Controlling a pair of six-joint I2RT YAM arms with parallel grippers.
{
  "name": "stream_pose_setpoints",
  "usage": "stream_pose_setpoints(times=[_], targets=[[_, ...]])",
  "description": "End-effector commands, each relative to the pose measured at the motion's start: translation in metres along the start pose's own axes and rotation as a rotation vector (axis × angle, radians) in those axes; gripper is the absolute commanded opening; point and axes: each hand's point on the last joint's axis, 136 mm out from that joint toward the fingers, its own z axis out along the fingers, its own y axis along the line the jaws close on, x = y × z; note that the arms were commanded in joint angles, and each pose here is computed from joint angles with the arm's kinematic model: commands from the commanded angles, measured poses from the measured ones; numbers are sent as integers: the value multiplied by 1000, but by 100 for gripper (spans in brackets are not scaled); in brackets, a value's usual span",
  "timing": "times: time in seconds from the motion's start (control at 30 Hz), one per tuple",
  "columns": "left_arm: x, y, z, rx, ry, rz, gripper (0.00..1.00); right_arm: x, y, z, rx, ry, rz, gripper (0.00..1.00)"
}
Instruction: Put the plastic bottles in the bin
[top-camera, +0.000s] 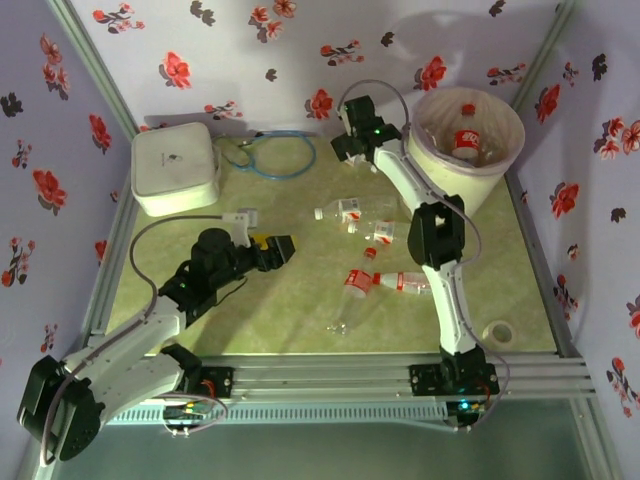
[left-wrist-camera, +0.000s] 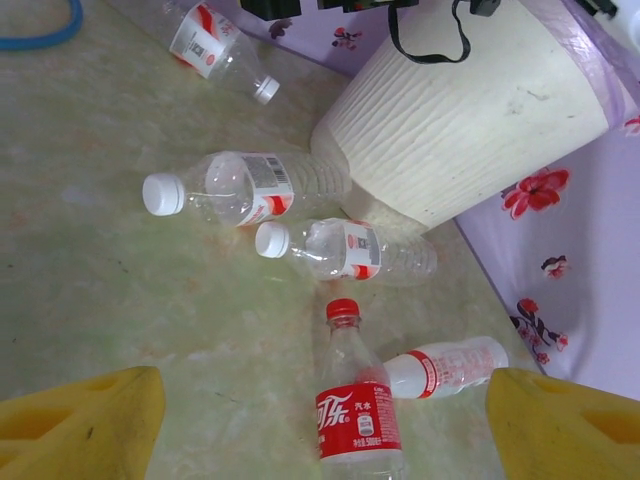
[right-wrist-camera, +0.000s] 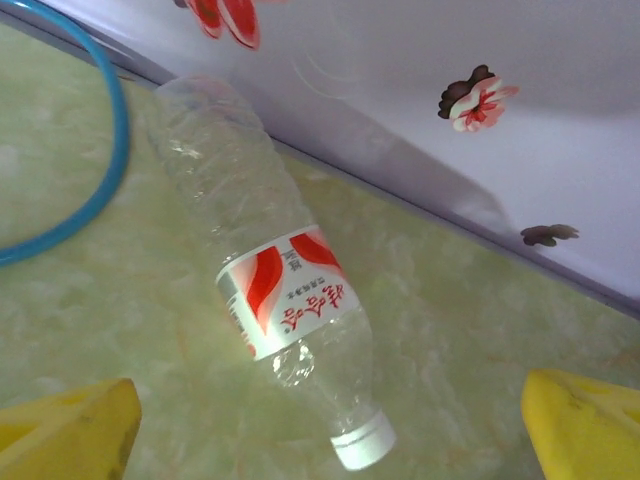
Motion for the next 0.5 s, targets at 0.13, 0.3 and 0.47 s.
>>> stream_pose_setpoints(times=[0.13,0.3,0.47], targets=[[0,5,-2,-16,-13,-27,84,4,9,38,-69,-8,13,99],[1,6,-3,-20,-7,-27,84,27,14,59,-120,43,61,99],[1,7,-1,-25,-3,-26,84,44,14,75,-163,71,125,99]])
